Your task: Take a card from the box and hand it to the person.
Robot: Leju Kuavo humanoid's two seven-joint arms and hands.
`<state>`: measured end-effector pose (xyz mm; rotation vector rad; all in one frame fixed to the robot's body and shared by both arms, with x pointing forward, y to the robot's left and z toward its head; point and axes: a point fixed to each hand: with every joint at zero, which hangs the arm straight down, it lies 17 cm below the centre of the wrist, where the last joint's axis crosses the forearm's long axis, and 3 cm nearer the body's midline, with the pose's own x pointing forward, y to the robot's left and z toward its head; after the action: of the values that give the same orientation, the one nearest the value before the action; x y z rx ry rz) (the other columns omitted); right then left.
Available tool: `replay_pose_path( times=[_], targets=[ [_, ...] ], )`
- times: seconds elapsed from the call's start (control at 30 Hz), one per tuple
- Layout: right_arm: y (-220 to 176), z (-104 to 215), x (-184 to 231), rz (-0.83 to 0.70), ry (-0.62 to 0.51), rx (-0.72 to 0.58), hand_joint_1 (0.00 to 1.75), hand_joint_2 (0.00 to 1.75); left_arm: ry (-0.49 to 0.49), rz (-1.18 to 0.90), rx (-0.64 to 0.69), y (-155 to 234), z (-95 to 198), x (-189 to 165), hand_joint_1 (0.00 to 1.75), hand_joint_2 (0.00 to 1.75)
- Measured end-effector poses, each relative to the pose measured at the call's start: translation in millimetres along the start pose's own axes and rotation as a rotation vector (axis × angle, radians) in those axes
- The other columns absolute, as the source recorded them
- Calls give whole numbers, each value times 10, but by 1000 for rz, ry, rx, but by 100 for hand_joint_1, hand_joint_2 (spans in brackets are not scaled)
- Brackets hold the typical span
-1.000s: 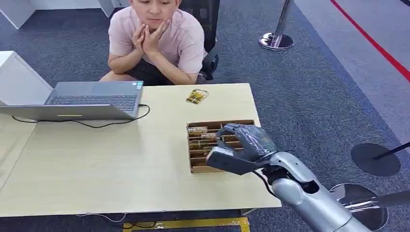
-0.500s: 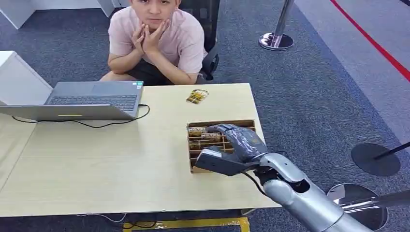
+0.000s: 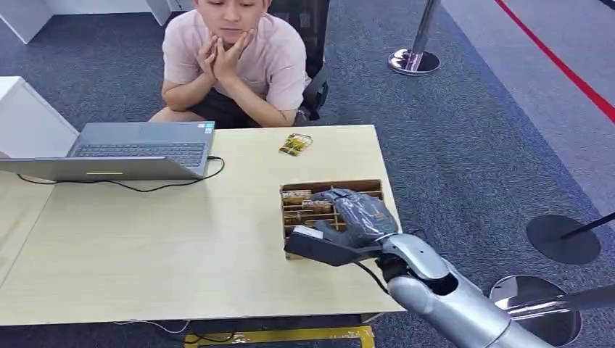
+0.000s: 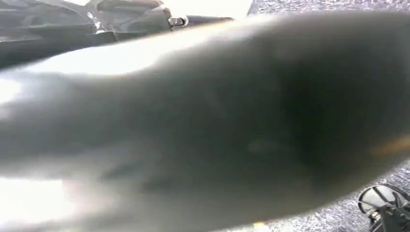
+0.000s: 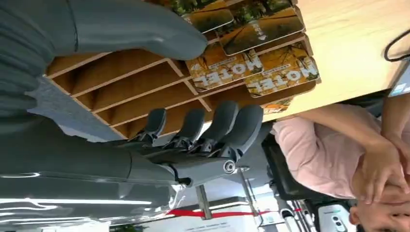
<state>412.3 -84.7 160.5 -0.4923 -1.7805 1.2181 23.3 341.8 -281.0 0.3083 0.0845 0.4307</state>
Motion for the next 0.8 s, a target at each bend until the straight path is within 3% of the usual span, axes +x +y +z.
replay_pose_path(
  times=[0.57, 0.67, 0.7, 0.77, 0.8],
  targets=[
    [155, 63, -96, 8, 55, 28, 72, 175, 5, -8, 7, 4, 4, 10, 0, 0],
    [186, 53, -136, 13, 69, 35, 89, 175, 5, -8, 6, 1, 4, 10, 0, 0],
    [191, 49, -143, 15, 70, 36, 106, 175, 5, -8, 6, 2, 4, 10, 0, 0],
    [205, 45, -154, 18, 75, 37, 106, 175, 5, -8, 5, -3, 6, 8, 0, 0],
    [211, 46, -165, 21, 77, 38, 96, 175, 5, -8, 5, -6, 6, 8, 0, 0]
  ],
)
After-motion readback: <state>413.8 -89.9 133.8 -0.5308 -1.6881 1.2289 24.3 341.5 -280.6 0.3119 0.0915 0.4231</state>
